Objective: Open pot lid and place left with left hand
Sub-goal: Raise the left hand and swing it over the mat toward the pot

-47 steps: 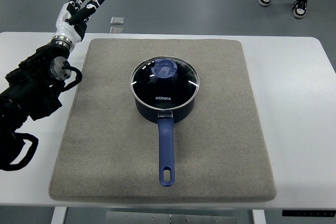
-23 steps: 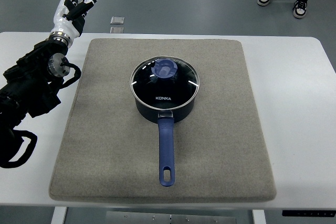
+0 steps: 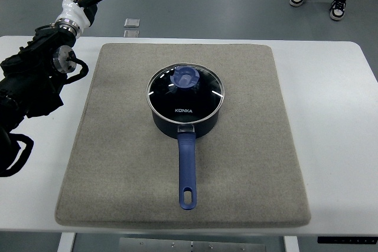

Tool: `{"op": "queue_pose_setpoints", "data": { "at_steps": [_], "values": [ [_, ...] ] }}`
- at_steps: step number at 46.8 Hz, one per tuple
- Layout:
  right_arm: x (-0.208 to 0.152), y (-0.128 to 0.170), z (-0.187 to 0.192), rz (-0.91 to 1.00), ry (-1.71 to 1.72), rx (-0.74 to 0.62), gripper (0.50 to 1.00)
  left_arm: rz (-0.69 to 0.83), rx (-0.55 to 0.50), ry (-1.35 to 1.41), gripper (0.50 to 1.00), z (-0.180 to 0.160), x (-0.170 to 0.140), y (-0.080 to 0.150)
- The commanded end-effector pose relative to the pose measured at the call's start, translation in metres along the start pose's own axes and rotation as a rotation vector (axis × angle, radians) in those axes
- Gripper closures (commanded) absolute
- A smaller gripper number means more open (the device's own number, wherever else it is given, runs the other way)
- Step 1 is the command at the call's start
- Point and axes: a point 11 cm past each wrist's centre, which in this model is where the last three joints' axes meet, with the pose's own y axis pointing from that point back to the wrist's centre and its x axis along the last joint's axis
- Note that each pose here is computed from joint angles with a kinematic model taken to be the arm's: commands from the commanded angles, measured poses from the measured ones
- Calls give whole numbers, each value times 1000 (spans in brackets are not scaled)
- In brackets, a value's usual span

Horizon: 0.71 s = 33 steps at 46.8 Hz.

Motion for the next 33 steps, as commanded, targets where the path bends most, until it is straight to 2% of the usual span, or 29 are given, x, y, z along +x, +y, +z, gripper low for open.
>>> {"op": "queue_pose_setpoints", "data": {
  "at_steps": [1,19,28,33],
  "values": [
    [0,0,0,0,0,0,583,-6,-8,-34,512,9,3,-2],
    [0,0,0,0,0,0,583,41,-44,-56,512,31,23,-4],
    [0,0,0,0,0,0,583,43,-41,-65,512,30,21,-4],
    [0,0,0,0,0,0,583,27,-70,-66,512,48,18,-9]
  ]
}}
